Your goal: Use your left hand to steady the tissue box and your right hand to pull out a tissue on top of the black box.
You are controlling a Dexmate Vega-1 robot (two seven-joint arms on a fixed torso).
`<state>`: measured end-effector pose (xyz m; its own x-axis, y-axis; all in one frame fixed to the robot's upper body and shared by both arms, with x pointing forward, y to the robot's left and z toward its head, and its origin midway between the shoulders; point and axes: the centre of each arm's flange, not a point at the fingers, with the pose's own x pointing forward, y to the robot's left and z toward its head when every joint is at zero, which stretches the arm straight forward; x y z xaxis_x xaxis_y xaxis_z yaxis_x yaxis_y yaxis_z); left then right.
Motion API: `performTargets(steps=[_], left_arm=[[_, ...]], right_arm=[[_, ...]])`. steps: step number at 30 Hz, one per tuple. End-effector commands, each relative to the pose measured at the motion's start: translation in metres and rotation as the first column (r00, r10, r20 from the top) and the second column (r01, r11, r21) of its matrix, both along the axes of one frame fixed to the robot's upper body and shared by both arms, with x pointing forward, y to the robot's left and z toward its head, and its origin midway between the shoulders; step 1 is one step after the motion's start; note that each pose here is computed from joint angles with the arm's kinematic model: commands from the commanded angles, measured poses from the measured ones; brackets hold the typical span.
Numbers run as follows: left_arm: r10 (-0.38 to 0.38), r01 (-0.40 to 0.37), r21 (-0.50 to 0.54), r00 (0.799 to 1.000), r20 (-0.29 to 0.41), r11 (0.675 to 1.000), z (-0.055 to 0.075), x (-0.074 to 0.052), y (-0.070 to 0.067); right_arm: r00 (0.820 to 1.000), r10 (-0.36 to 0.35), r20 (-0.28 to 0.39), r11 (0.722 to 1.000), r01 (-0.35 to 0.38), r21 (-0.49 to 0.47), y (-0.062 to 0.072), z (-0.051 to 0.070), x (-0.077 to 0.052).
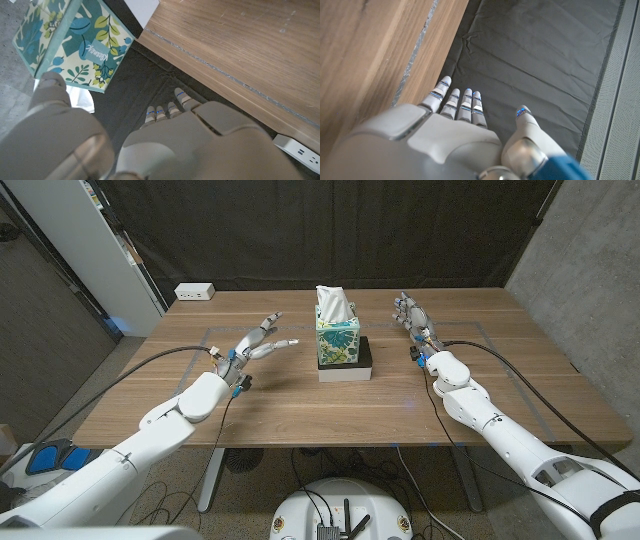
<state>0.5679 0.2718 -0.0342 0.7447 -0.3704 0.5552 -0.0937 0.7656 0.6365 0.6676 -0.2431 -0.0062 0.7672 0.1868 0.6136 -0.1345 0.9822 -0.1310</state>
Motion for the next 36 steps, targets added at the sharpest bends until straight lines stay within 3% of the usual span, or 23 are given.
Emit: performTargets(steps=[1, 11, 36], left_arm=[[-0.018, 0.018, 0.052, 1.0, -0.011, 0.998, 0.011, 0.011, -0.006], [-0.073, 0.076, 0.099, 0.997, -0.027, 0.992, 0.019, 0.021, -0.018], [-0.196, 0.199, 0.134, 0.98, -0.041, 0.971, 0.029, 0.031, -0.045]], right_arm=[[1.0, -0.008, 0.0, 1.0, 0.008, -0.009, 0.0, -0.001, 0.0], [1.0, -0.022, 0.01, 0.999, 0.022, -0.024, 0.0, 0.002, -0.002], [0.999, -0.044, 0.024, 0.999, 0.044, -0.027, -0.004, -0.002, -0.013]])
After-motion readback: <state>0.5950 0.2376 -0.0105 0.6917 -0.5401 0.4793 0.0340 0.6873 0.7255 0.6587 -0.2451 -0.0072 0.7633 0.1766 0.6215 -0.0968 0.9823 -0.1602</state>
